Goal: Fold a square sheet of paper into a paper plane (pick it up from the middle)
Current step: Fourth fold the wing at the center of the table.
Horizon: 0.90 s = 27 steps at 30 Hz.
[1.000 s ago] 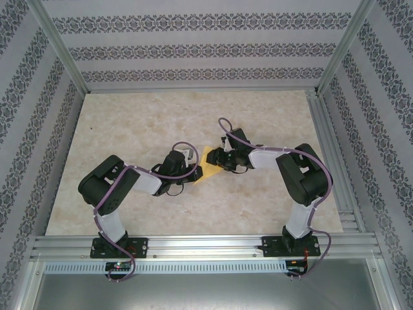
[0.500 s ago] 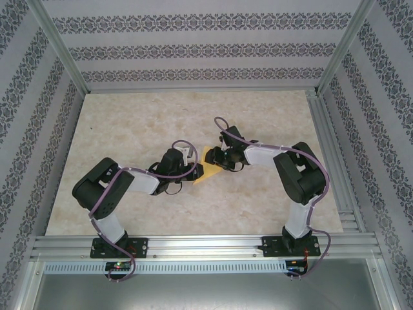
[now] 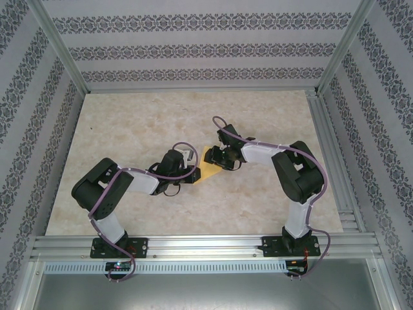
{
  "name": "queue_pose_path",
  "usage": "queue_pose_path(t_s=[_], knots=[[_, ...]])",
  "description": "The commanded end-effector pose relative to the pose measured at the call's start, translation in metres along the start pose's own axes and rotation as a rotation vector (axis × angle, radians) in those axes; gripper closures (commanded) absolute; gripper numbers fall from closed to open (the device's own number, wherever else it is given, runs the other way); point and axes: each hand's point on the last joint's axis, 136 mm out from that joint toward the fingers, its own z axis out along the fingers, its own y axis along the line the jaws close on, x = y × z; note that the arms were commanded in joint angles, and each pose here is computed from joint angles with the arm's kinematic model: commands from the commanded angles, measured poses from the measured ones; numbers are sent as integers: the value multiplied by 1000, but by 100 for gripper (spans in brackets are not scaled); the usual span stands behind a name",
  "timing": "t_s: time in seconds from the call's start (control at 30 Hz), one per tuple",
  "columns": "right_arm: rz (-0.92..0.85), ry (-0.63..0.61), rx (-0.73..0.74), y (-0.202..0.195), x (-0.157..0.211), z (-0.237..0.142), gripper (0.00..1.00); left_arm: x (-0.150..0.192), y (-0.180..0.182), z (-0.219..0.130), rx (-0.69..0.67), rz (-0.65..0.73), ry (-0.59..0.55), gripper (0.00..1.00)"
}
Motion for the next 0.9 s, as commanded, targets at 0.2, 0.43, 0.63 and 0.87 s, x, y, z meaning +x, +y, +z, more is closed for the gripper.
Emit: queue_pose_path(t_s=[0.2,0.43,0.63,0.87], knots=[[62,92,360,-91,32,22,53,5,5,-9,-33,-16,41,79],[46,119,421,-101,38,23,57,-22,-1,-38,-101,-29,-47,68],[38,131,439,-103,41,24,57,-34,-25,-41,-2,-34,-76,63],[48,130,401,-95,40,25,52,-30,-50,-26,144,-18,-10,64]])
